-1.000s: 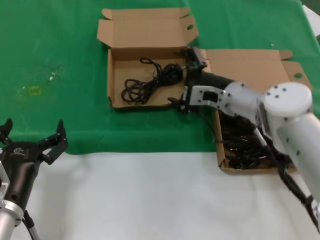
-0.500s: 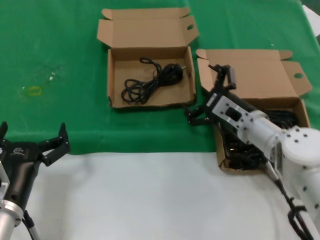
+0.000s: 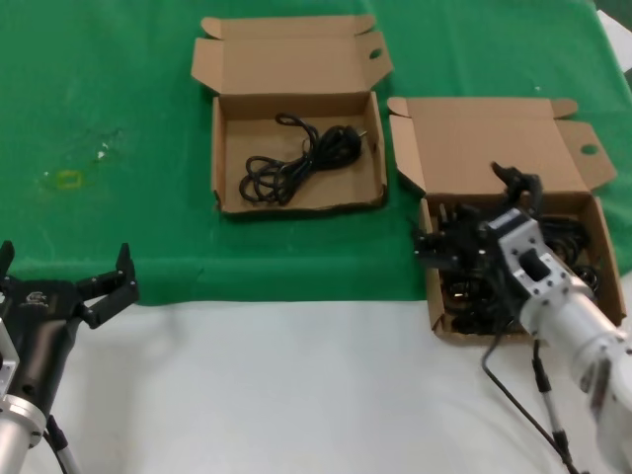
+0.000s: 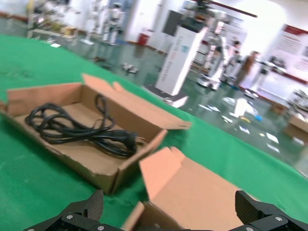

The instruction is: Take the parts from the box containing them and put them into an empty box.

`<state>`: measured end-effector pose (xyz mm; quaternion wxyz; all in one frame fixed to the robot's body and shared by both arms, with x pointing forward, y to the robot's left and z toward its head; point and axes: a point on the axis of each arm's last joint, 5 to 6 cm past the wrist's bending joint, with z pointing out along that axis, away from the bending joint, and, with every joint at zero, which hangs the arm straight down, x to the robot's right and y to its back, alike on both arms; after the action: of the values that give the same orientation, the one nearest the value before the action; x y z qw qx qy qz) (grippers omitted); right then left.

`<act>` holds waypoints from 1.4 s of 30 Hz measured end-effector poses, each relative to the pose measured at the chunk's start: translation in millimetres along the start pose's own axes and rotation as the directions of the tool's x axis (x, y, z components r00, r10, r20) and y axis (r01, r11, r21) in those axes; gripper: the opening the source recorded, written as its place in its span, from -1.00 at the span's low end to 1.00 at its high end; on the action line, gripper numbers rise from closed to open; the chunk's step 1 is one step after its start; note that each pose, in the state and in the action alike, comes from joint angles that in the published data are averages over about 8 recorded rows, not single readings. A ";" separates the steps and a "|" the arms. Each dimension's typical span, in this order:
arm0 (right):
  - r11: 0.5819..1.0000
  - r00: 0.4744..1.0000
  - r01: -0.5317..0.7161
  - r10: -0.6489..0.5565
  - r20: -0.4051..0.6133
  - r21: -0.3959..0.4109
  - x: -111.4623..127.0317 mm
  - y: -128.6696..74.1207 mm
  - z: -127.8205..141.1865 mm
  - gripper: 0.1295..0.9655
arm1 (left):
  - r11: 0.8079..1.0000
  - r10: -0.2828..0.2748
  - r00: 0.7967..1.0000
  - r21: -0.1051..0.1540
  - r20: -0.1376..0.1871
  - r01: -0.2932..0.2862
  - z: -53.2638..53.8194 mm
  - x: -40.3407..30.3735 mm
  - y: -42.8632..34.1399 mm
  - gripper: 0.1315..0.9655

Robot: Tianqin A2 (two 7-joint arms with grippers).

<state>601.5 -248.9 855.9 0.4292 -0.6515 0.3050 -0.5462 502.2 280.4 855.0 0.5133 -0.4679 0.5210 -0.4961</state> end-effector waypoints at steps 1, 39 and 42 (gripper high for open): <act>1.000 1.000 -0.025 0.024 -0.012 -0.002 0.2 1.4 -5.6 1.00 | 1.000 0.000 1.000 0.000 0.000 0.000 0.0 0.0 0.0 1.00; 0.943 0.928 -0.333 0.332 -0.170 0.026 5.2 8.9 -83.8 1.00 | 1.000 0.000 1.000 0.000 0.000 0.000 0.0 0.0 0.0 1.00; 0.943 0.928 -0.333 0.332 -0.170 0.026 5.2 8.9 -83.8 1.00 | 1.000 0.000 1.000 0.000 0.000 0.000 0.0 0.0 0.0 1.00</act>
<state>521.7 -276.3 853.2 0.4867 -0.5416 0.4476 -0.5191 502.2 280.4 855.0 0.5133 -0.4679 0.5210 -0.4961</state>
